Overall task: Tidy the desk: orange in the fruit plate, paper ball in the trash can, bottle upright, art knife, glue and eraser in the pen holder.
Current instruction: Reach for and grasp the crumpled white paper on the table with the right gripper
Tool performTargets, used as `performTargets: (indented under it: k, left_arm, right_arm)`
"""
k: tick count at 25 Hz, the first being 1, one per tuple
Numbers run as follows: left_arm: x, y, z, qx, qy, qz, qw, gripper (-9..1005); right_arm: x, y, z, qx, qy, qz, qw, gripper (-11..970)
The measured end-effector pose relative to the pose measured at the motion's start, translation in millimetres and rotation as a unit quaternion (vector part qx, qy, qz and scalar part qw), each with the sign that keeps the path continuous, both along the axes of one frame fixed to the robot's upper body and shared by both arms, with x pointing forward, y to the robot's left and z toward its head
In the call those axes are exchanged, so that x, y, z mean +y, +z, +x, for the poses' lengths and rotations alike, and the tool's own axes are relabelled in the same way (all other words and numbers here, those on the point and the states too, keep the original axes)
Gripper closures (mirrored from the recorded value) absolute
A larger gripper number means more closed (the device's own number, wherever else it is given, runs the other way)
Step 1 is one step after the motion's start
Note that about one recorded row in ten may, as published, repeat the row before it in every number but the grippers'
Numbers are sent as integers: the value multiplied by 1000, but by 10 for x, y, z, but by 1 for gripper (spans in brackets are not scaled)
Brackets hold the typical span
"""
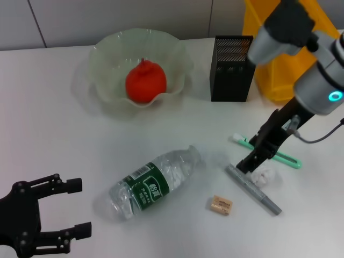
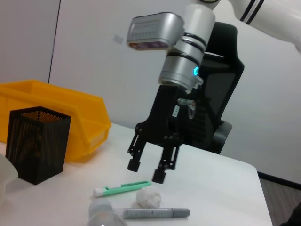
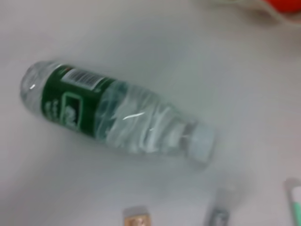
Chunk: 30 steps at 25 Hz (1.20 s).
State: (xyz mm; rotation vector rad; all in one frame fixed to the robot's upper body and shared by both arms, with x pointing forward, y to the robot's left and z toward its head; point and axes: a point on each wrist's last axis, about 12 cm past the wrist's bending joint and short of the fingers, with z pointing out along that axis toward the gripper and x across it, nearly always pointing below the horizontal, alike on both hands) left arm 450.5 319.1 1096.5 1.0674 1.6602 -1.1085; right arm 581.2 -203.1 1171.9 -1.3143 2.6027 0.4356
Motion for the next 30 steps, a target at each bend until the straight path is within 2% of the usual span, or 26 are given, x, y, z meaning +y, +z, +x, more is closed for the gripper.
performTargets:
  k: [4,14,19,30]
  left_arm:
    - [-7,5,13,-1,-2,1,1000,140]
    - [-8,-3,17,0,1,2,1000,140]
    - [-12,-9,21,0,4,3,1000,139]
    - [-23,-11,42,-2,7,4,1000,139]
  right_arm:
    - [237,-82,-55,7,24,-38,999,214]
    - [315,-131,-58,-17,-20,-133,991,216]
    - [288,-185,-77,-6,-24,-135,991,217]
    - [239,-282,-75,7,-32,-135,990,292]
